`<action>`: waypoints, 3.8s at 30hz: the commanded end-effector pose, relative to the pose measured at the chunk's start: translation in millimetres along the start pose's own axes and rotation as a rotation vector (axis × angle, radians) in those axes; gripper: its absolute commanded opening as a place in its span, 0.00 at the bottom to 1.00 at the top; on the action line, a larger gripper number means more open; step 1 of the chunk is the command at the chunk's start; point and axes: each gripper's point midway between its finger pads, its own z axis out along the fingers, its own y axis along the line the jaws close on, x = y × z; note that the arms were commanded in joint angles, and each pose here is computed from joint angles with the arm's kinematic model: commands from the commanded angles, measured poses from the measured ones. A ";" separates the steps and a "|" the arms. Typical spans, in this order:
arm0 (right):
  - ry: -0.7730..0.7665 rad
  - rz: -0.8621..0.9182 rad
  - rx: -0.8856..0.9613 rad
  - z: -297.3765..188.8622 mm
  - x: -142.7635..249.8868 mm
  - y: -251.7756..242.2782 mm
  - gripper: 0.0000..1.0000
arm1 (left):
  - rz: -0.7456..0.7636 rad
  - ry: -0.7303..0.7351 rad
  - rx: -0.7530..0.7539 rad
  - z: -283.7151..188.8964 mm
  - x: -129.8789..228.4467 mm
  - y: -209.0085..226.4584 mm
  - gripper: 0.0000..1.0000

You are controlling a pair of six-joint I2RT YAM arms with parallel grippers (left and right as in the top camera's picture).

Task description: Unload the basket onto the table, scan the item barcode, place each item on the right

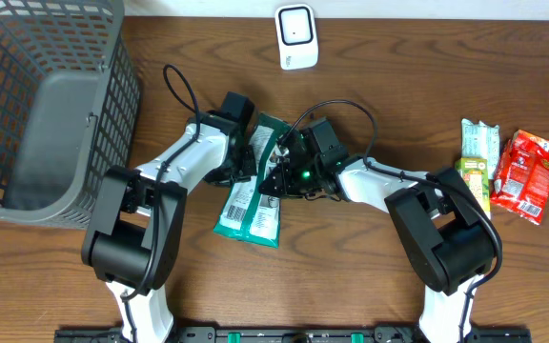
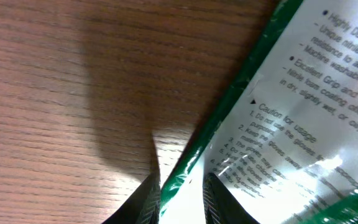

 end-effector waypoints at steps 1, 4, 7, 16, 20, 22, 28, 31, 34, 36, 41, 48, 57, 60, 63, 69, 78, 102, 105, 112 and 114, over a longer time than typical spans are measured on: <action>0.020 -0.075 0.005 6.1 6.3 -5.4 0.01 | 0.019 0.118 -0.011 27.4 33.9 0.3 0.25; 0.022 -0.093 -0.003 5.4 6.4 -3.8 0.01 | 0.012 0.108 -0.005 21.5 30.9 2.1 0.19; 0.019 -0.139 -0.015 2.6 5.3 0.1 0.01 | 0.000 0.051 0.017 1.5 19.1 2.6 0.19; -0.028 -0.258 0.090 -36.7 -1.6 8.0 0.01 | -0.069 -0.244 0.151 -121.7 -14.9 21.0 0.22; -0.066 -0.311 0.202 -64.4 -5.4 6.0 0.01 | -0.038 -0.352 0.177 -164.3 -15.0 32.6 0.28; -0.118 -0.367 0.294 -86.8 -11.7 9.1 0.01 | -0.023 -0.407 0.181 -190.3 -10.4 42.8 0.29; -0.170 -0.473 0.477 -134.8 -6.6 16.1 0.01 | 0.038 -0.501 0.163 -223.5 -5.4 60.9 0.44; -0.173 -0.500 0.477 -150.2 2.4 27.3 0.01 | 0.009 -0.528 0.116 -227.2 -9.5 75.4 0.56; -0.184 -0.562 0.483 -160.9 4.9 35.7 0.01 | -0.014 -0.538 0.094 -227.9 -12.7 84.3 0.70; -0.191 -0.581 0.508 -166.0 4.3 35.0 0.01 | -0.016 -0.536 0.093 -227.4 -12.6 84.8 0.81; -0.165 -0.658 0.585 -176.4 2.5 29.7 0.01 | -0.016 -0.536 0.093 -227.4 -12.6 84.8 0.88; -0.203 -0.717 0.773 -235.4 -29.6 57.9 0.01 | -0.016 -0.536 0.093 -227.4 -12.6 84.8 0.88; -0.332 -0.896 0.994 -313.1 -96.9 126.7 0.01 | -0.016 -0.536 0.093 -227.4 -12.6 84.8 0.88; -0.438 -0.994 1.055 -324.4 -128.8 150.5 0.01 | -0.016 -0.536 0.093 -227.4 -12.6 84.8 0.88; -0.519 -1.107 1.160 -327.3 -164.8 162.9 0.01 | -0.016 -0.536 0.093 -227.4 -12.6 84.8 0.88; -0.521 -1.192 1.378 -307.0 -221.0 143.8 0.01 | -0.016 -0.536 0.093 -227.4 -12.6 84.8 0.88; -0.593 -1.344 1.554 -244.8 -292.0 121.3 0.01 | -0.016 -0.537 0.093 -227.5 -12.7 84.8 0.88; -0.592 -1.603 1.726 -116.7 -327.4 44.5 0.01 | -0.016 -0.537 0.093 -227.5 -12.7 84.8 0.88; -0.568 -1.633 1.698 -108.1 -325.9 44.0 0.01 | -0.016 -0.536 0.093 -227.4 -12.6 84.8 0.88; -0.518 -1.657 1.678 -97.0 -321.9 41.5 0.01 | -0.016 -0.536 0.093 -227.4 -12.6 84.8 0.89; -0.500 -1.658 1.668 -92.2 -319.6 40.2 0.01 | -0.016 -0.536 0.093 -227.4 -12.6 84.8 0.89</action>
